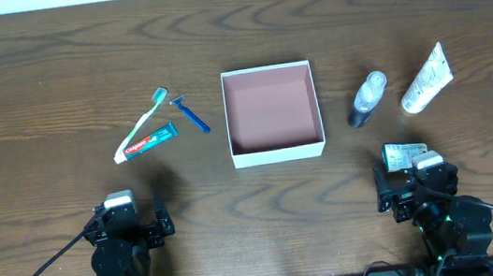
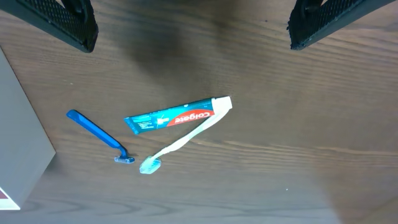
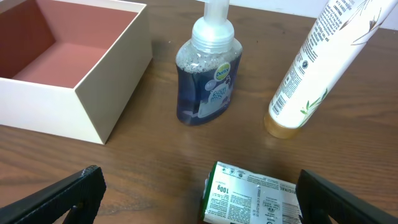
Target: Pack container
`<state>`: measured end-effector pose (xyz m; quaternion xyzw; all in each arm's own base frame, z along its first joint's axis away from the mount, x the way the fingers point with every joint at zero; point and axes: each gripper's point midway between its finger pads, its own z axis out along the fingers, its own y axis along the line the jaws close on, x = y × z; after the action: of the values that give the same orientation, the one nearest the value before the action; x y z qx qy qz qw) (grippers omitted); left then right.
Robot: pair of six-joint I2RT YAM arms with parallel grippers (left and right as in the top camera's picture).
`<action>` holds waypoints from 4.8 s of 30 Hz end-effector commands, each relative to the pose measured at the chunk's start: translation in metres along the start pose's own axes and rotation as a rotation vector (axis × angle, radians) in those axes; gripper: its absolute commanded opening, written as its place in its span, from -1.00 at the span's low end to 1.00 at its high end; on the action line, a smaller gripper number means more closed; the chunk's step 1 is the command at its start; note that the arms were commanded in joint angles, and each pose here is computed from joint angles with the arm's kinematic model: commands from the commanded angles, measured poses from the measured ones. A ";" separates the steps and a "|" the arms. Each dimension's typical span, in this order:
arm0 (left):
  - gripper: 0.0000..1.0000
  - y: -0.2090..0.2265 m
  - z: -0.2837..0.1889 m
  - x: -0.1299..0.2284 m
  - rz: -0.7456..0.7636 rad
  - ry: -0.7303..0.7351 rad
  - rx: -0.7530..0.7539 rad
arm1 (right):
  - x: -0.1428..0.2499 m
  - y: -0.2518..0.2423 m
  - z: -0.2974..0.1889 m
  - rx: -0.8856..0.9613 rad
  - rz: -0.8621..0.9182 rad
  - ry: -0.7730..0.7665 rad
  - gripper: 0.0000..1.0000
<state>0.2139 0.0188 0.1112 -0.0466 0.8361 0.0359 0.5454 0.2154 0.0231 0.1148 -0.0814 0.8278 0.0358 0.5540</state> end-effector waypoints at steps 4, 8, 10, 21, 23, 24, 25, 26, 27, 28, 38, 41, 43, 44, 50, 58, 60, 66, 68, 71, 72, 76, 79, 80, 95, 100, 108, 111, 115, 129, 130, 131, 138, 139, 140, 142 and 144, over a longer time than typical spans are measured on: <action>0.96 0.001 0.003 0.006 -0.001 0.012 -0.007 | 0.000 -0.001 0.000 0.003 0.005 -0.004 0.99; 0.96 0.001 0.003 0.006 -0.001 0.012 -0.007 | 0.000 -0.001 0.000 0.003 0.005 -0.004 0.98; 0.96 0.001 0.003 0.006 -0.001 0.012 -0.007 | 0.000 -0.001 0.000 0.003 0.005 -0.004 0.99; 0.96 0.001 0.003 0.004 -0.002 0.003 -0.007 | 0.000 -0.001 0.000 0.003 0.005 -0.004 0.98; 0.96 0.001 0.003 0.005 -0.002 0.004 -0.007 | -0.001 -0.001 0.000 0.003 0.004 -0.007 0.98; 0.96 0.001 0.003 0.005 -0.002 0.004 -0.007 | -0.001 -0.001 0.000 0.003 0.004 -0.007 0.98; 0.96 0.001 0.003 0.005 -0.002 0.004 -0.007 | -0.001 -0.001 0.000 0.003 0.004 -0.007 0.98; 0.96 0.001 0.003 0.005 -0.002 0.005 -0.007 | -0.001 0.000 0.000 0.000 0.006 -0.008 0.99; 0.96 0.001 0.003 0.005 -0.002 0.005 -0.007 | -0.001 0.001 0.000 -0.006 0.014 -0.008 0.98; 0.96 0.001 0.003 0.005 -0.002 0.005 -0.007 | -0.001 0.002 0.000 -0.015 0.024 -0.009 0.99; 0.96 0.001 0.003 0.005 -0.002 0.006 -0.007 | -0.002 0.008 0.000 -0.051 0.199 -0.009 0.98; 0.96 0.001 0.003 0.005 -0.002 0.007 -0.007 | -0.002 0.008 0.000 -0.051 0.238 -0.007 0.98; 0.96 0.001 0.003 0.005 -0.002 0.008 -0.007 | -0.002 0.008 0.000 -0.051 0.263 -0.007 0.98; 0.96 0.001 0.003 0.005 -0.002 0.008 -0.007 | -0.002 0.009 0.000 -0.052 0.263 -0.007 0.98; 0.96 0.001 0.003 0.005 -0.001 0.008 -0.007 | -0.005 0.018 -0.002 -0.107 0.271 -0.001 0.97; 0.96 0.001 0.003 0.005 -0.002 0.008 -0.007 | -0.038 0.010 -0.013 -0.071 0.280 0.037 0.99; 0.96 0.001 0.003 0.005 -0.002 0.008 -0.007 | -0.050 0.006 -0.015 -0.048 0.288 0.074 0.98; 0.96 0.001 0.003 0.005 -0.001 0.008 -0.007 | -0.087 -0.002 -0.011 -0.030 0.322 0.247 0.98; 0.96 0.001 0.003 0.005 -0.002 0.008 -0.007 | -0.095 -0.002 -0.005 -0.039 0.336 0.313 0.99; 0.96 0.001 0.003 0.005 -0.002 0.008 -0.007 | -0.117 0.023 0.006 -0.205 0.374 0.384 0.98; 0.96 0.001 0.003 0.005 -0.002 0.008 -0.007 | -0.126 0.036 0.008 -0.292 0.386 0.394 0.98; 0.96 0.001 0.003 0.005 -0.002 0.008 -0.007 | -0.145 0.052 0.026 -0.436 0.361 0.410 0.98; 0.96 0.001 0.003 0.005 -0.002 0.008 -0.007 | -0.145 0.041 0.048 -0.354 0.373 0.463 0.98; 0.96 0.001 0.003 0.005 -0.002 0.008 -0.007 | -0.143 0.037 0.055 -0.316 0.365 0.484 0.98; 0.96 0.001 0.003 0.005 -0.002 0.008 -0.007 | -0.120 -0.002 0.097 0.095 0.424 0.626 0.73; 0.96 0.001 0.003 0.005 -0.002 0.008 -0.007 | -0.106 -0.004 0.114 0.123 0.445 0.662 0.75; 0.96 0.001 0.003 0.005 -0.002 0.008 -0.007 | -0.080 -0.012 0.141 0.179 0.435 0.719 0.74; 0.96 0.001 0.003 0.005 -0.002 0.008 -0.007 | -0.071 -0.012 0.146 0.185 0.432 0.741 0.68; 0.96 0.001 0.003 0.005 -0.002 0.008 -0.007 | -0.066 -0.012 0.152 0.187 0.431 0.750 0.53; 0.96 0.001 0.003 0.005 -0.002 0.008 -0.007 | -0.068 -0.011 0.156 0.182 0.431 0.734 0.19; 0.96 0.001 0.003 0.005 -0.002 0.008 -0.007 | -0.068 -0.010 0.157 0.181 0.429 0.736 0.18; 0.96 0.001 0.003 0.005 -0.002 0.008 -0.007 | -0.068 -0.010 0.157 0.180 0.427 0.736 0.18; 0.96 0.001 0.003 0.005 -0.002 0.008 -0.007 | -0.065 -0.008 0.162 0.178 0.420 0.737 0.19; 0.96 0.001 0.003 0.005 -0.002 0.008 -0.007 | -0.065 -0.008 0.162 0.178 0.420 0.738 0.19; 0.96 0.001 0.003 0.005 -0.002 0.008 -0.007 | -0.063 -0.007 0.163 0.179 0.420 0.742 0.18; 0.96 0.001 0.003 0.005 -0.002 0.008 -0.007 | -0.062 -0.008 0.163 0.185 0.418 0.744 0.15; 0.96 0.001 0.003 0.005 -0.002 0.008 -0.007 | -0.062 -0.010 0.163 0.196 0.413 0.742 0.15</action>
<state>0.2145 0.0188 0.1121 -0.0466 0.8347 0.0356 0.5475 0.3833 0.0435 0.1079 0.1320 0.9700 0.0462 0.1988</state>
